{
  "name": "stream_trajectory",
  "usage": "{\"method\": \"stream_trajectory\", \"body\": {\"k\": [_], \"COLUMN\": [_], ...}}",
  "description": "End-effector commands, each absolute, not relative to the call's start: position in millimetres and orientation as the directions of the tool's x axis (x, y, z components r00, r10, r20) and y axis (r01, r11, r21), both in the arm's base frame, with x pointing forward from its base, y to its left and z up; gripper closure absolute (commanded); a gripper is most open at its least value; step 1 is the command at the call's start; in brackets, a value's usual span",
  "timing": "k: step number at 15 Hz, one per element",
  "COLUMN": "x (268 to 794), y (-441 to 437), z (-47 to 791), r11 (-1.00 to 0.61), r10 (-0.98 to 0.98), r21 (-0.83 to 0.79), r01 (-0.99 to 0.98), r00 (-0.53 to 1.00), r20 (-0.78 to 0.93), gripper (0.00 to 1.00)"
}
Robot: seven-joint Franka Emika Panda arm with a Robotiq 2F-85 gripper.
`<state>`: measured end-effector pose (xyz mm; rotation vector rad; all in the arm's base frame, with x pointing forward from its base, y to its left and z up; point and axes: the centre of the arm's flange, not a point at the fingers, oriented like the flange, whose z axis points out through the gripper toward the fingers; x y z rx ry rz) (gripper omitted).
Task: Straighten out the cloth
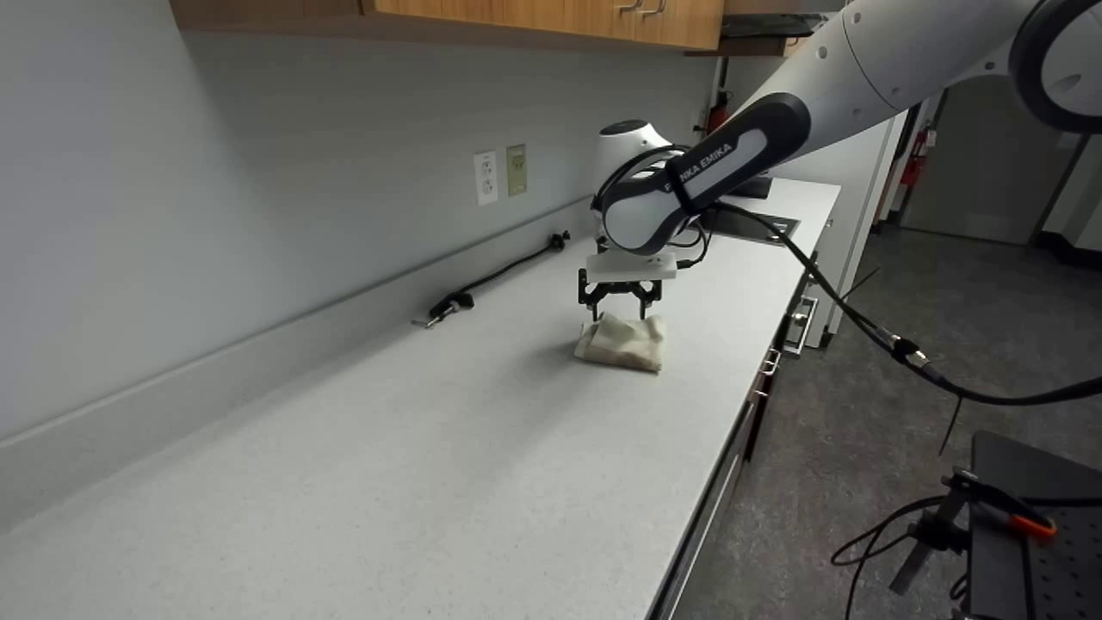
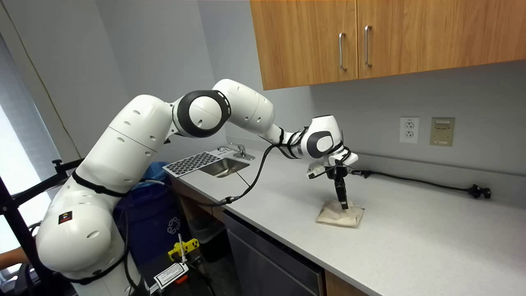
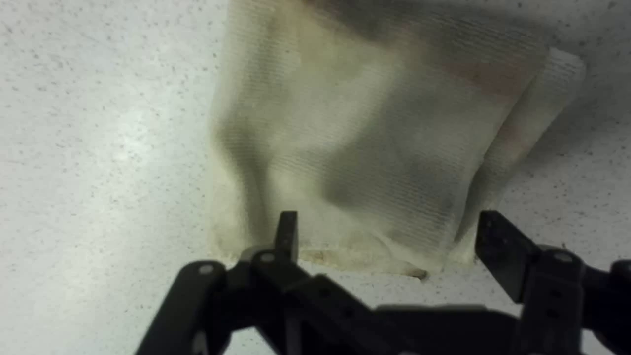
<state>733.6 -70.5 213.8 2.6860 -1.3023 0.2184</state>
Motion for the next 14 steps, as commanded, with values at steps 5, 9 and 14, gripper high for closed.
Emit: {"method": "stream_trajectory", "body": {"k": [5,9,14], "x": [746,746,747], "y": [-77,-77,-73], "z": [208,210,221], "r11": [-0.554,-0.552,-0.554], "r10": [-0.805,-0.806,-0.793], "r21": [0.099,0.106,0.099], "r01": [-0.826,-0.827,-0.827], "r00": [0.563,0.562,0.56], "r20": [0.189,0.187,0.241], "gripper": [0.69,0.99,1.0]}}
